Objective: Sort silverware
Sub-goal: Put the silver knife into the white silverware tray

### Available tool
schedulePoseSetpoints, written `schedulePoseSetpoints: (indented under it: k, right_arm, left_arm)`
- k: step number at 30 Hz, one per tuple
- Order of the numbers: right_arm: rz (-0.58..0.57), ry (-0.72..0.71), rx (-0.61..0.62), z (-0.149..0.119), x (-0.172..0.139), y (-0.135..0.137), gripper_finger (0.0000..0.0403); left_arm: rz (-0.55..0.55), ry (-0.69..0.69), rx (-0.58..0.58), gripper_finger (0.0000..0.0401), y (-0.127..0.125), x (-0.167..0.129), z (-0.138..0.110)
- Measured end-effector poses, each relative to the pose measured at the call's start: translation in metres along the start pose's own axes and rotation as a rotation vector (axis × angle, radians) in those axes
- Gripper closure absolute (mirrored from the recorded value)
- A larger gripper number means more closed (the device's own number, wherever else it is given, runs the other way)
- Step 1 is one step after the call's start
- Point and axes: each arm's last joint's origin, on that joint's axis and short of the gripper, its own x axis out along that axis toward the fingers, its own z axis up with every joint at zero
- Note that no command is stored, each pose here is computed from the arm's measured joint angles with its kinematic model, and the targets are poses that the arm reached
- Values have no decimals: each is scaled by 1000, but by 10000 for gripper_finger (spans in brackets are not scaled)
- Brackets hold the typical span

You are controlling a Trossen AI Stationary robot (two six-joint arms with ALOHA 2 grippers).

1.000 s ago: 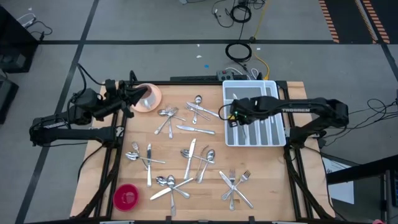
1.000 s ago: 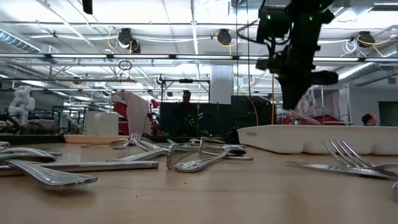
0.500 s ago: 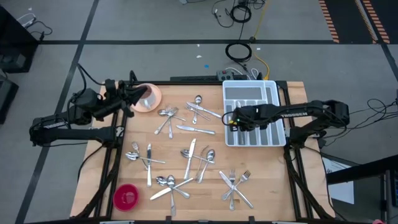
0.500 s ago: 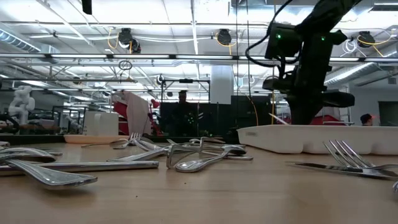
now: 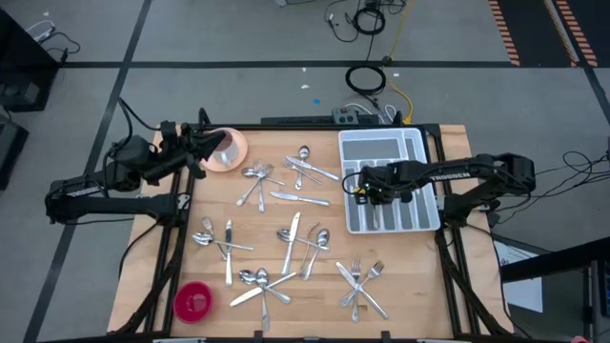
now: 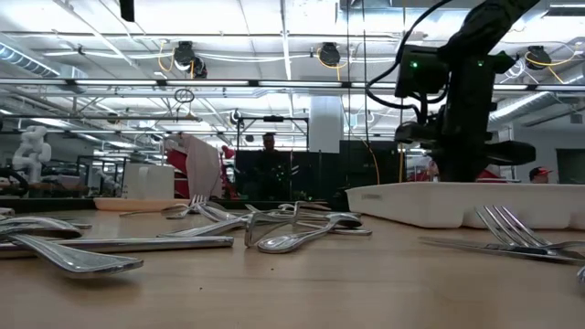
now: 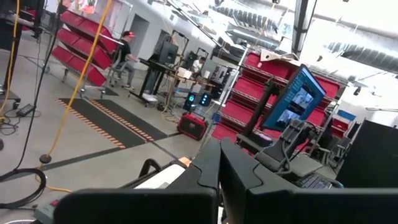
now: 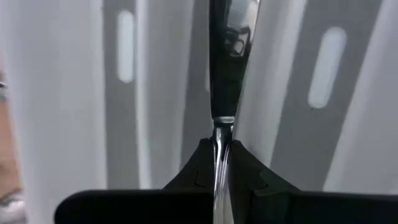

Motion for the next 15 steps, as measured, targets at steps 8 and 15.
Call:
schedulePoseSetpoints:
  k: [8, 15]
  right_arm:
    - [6, 8, -10, 2, 0, 0, 400]
    - [2, 7, -12, 4, 0, -1, 364]
  left_arm:
    - [26, -10, 3, 394, 1, 0, 0]
    - [26, -10, 3, 394, 1, 0, 0]
